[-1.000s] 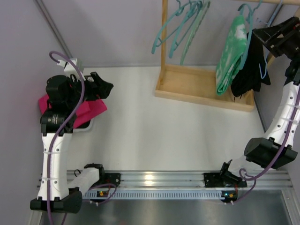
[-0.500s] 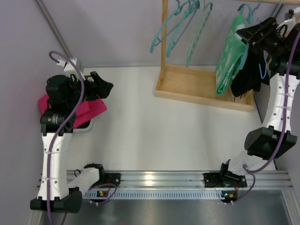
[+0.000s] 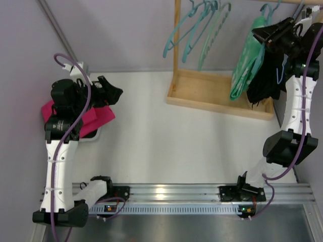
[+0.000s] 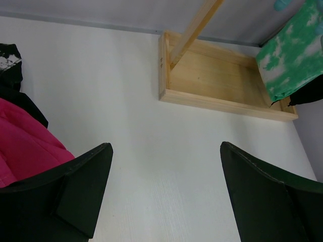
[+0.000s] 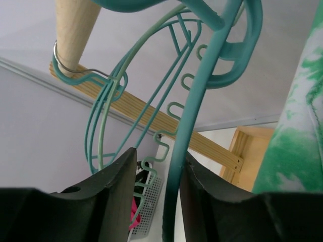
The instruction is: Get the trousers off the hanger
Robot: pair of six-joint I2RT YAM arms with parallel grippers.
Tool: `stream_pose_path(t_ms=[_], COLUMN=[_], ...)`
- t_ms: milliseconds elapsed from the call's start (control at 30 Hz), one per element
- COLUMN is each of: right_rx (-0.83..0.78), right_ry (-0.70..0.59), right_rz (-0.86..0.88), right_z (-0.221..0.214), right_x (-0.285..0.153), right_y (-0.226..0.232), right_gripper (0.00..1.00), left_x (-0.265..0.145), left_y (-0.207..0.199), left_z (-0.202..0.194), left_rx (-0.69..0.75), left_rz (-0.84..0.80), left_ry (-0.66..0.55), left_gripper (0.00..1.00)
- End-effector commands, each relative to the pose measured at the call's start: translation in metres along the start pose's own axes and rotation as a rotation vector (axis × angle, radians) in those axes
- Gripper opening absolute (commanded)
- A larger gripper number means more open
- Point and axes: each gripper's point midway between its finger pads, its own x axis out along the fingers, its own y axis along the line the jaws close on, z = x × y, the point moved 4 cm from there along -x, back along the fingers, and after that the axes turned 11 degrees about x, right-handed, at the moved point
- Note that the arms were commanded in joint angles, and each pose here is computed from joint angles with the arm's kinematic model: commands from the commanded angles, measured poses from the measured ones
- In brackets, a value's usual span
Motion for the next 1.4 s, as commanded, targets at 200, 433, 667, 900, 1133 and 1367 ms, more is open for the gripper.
stream_pose_path(t_ms=[200,433,667,900,1133,1367], right_rx=[-0.060,-0.078,-0.143,-0.168,-0.218,-0.264], right_ry=[-0.013,-0.019,-0.037,-0.032,-0.007,-0.010], right_rz=[0.155,0.277,0.414,0.483,0.488,0.484], right_z=[0.007,0.010,0.011,0.001,-0.017,-0.020], right_x=[-0.004,-0.010,-0.028,-0.045,-0.056,-0.061], right_y=[0.049,0.079,0.131,0.159,0.159,0.162], right_gripper=[0.11,0.00,0.00,0.00,0.00,0.00], left_x=[-0.002,-0.003,-0.002,-0.005,-0.007,-0.008], left_y=[-0.006,-0.008,-0.010,-0.013,-0.013,-0.015], left_z=[0.017,0.021,0.023,0.026,0.026,0.026], left_rx=[0.007,0.009,0.009,0.015,0.037,0.047], left_rz=[-0.030,-0.042,-0.063,-0.073,-0.076,-0.089], left_ry=[-0.059,-0.081,-0.095,-0.133,-0.157,-0.169], left_gripper=[0.93,0.93,0.92,0.91,0.90,0.90])
